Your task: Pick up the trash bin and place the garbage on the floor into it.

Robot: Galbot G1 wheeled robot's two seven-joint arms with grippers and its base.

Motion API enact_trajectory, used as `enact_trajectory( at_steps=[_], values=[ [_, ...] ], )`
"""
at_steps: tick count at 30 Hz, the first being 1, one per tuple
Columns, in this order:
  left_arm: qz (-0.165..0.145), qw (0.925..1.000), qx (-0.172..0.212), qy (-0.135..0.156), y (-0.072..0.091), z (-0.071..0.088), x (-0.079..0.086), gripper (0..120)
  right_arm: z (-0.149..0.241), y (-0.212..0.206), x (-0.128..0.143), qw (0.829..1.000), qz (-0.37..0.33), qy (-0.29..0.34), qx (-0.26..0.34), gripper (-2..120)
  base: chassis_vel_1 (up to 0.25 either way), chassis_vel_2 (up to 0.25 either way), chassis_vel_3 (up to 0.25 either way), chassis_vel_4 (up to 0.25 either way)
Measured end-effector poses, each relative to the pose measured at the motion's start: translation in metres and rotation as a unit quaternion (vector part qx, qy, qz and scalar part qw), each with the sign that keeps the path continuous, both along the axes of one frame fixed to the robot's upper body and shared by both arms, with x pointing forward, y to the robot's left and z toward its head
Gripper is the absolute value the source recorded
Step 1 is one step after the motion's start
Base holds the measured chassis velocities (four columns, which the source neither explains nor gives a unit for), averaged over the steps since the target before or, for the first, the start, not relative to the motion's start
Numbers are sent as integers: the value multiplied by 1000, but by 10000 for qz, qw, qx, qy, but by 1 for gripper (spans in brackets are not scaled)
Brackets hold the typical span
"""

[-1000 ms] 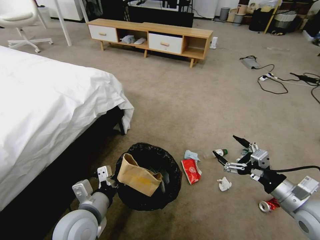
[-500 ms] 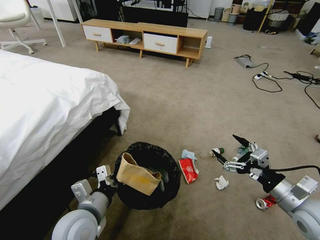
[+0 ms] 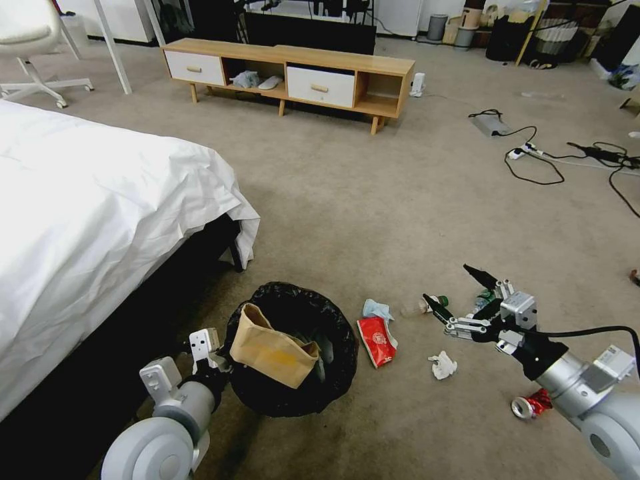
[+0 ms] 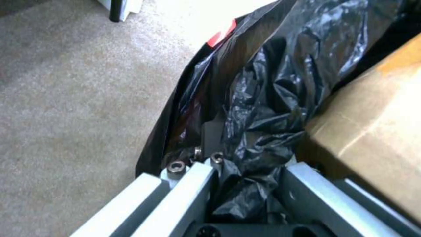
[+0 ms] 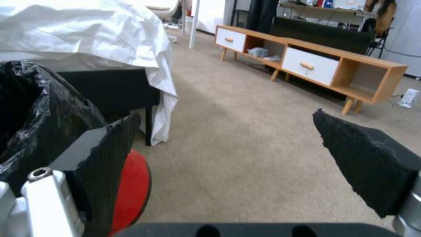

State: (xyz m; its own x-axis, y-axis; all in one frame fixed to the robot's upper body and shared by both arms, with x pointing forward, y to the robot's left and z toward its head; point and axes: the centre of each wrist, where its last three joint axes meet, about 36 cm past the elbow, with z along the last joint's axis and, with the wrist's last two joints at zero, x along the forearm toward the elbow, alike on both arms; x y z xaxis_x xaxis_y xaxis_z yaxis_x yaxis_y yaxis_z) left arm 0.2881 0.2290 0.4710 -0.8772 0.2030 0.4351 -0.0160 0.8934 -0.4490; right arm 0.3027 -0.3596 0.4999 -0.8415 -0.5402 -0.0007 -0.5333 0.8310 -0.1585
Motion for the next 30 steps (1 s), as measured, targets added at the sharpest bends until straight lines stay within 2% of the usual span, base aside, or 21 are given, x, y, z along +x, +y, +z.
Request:
enact_trajectory(
  at_steps=[11, 30],
  values=[
    [1, 10000, 28, 3, 1, 0, 0, 0, -2, 3, 1, 10000, 42, -63, 52, 100, -100, 82, 84, -104],
    [12, 10000, 45, 9, 0, -1, -2, 0, -2, 0, 3, 9997, 191, -104, 89, 100, 0, 0, 0, 0]
  ],
)
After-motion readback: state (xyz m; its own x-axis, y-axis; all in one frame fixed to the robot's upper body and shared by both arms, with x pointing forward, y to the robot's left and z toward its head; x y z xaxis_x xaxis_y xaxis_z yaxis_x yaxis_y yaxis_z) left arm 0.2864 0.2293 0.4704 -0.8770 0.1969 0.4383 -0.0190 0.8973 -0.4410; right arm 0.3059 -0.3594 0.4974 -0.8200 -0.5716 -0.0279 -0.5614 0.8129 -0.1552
